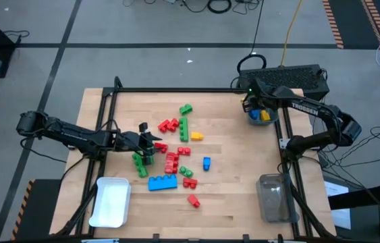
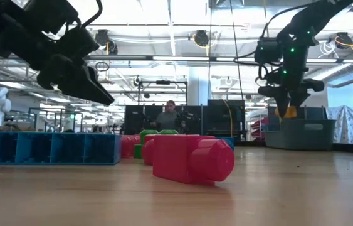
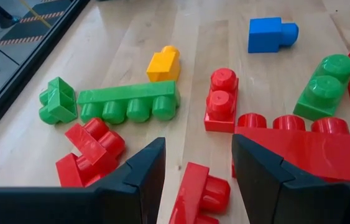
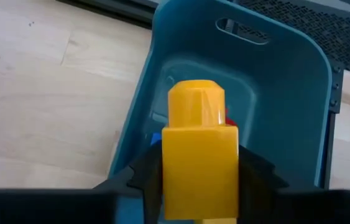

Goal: Sort blocks by size
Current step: Put the one stud yellow game piece into the blue bin

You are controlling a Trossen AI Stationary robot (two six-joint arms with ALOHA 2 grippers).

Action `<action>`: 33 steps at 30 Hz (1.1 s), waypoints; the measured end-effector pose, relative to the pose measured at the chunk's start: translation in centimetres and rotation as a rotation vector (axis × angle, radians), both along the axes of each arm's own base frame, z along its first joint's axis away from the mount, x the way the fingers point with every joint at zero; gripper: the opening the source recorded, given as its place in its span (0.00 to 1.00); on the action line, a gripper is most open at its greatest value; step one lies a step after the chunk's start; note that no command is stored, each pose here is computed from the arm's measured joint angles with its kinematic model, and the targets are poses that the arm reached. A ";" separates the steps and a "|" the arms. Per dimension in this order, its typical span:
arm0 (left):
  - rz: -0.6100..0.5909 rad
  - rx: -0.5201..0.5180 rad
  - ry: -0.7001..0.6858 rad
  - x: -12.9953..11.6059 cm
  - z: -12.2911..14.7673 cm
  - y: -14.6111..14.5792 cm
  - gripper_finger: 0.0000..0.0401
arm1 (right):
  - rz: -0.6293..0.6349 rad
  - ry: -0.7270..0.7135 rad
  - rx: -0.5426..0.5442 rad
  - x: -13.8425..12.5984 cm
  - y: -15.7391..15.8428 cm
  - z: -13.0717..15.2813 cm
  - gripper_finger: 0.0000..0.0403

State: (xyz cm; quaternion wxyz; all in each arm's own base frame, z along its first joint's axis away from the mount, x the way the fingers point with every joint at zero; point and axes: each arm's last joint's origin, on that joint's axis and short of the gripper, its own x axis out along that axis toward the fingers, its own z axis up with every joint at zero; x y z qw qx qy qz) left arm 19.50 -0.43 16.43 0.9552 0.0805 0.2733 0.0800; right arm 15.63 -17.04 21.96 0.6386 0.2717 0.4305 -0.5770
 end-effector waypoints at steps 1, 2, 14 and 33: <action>0.000 0.001 0.001 0.0 0.0 0.0 0.42 | 0.002 0.002 0.002 0.0 0.0 0.0 0.38; -0.002 0.002 0.002 0.0 0.0 0.0 0.42 | 0.003 0.002 0.002 0.0 0.0 0.0 0.40; -0.001 0.002 0.003 0.0 0.0 0.0 0.42 | 0.082 -0.017 0.039 0.2 0.1 0.0 0.49; -0.002 0.004 0.003 0.0 0.0 0.0 0.42 | 0.665 -0.400 -0.156 7.3 2.9 2.4 0.49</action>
